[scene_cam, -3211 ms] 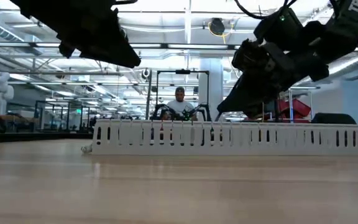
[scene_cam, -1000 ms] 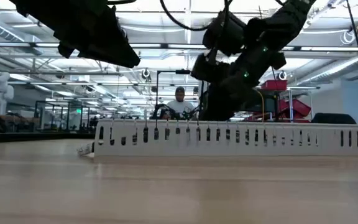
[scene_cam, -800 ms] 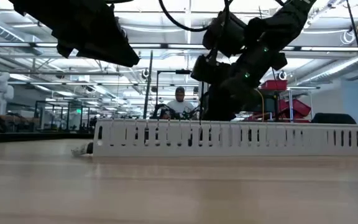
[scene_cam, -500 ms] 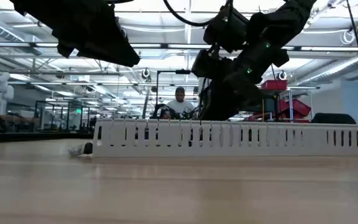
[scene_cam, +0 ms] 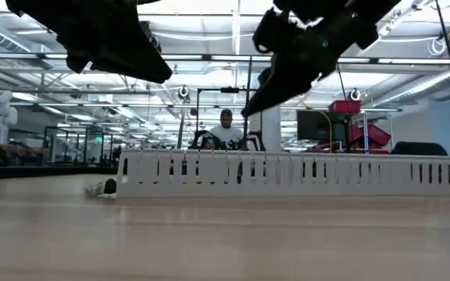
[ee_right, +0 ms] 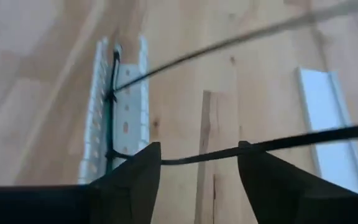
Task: Ziptie cables
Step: Put the cable wires on the cable white duct tray
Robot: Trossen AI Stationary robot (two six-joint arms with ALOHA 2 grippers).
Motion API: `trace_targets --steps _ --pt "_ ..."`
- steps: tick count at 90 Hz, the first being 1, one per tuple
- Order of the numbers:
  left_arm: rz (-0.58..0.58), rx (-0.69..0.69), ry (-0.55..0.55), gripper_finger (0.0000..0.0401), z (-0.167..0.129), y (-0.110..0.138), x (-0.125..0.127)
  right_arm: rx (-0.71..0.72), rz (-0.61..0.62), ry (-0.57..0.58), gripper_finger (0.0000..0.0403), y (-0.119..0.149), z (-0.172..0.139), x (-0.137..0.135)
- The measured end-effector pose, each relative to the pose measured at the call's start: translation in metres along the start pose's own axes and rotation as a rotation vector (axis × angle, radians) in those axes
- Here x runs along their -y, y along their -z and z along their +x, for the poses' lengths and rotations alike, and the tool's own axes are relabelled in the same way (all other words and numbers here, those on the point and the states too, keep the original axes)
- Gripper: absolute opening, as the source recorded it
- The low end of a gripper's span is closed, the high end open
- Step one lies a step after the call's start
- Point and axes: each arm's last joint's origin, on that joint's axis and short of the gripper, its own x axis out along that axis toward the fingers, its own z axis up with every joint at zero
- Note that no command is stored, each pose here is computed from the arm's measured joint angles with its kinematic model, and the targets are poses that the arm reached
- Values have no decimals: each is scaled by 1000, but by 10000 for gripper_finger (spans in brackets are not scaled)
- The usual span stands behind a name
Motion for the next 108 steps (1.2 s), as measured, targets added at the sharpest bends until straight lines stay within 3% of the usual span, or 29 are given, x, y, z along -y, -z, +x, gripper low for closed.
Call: trace_targets --steps 21,33,47,61,76,91,108 --pt "44 -66 14 83 9 12 2 72 -2 -95 191 -6 5 -20" --pt "65 -162 29 83 25 26 3 90 -24 -114 183 -7 8 -27" --pt "99 -177 20 83 29 29 2 112 -47 -135 176 -10 4 -35" --pt "171 -187 16 83 33 28 0 106 -72 -229 176 -12 -9 -45" --pt "183 -213 -15 83 46 30 -6 182 -103 -251 176 -23 -31 -51" --pt "153 -232 -47 83 58 33 -10 186 -99 -241 176 -24 -35 -51" --pt "143 -243 -60 83 68 38 -11 235 -143 -62 176 -31 -51 -44"
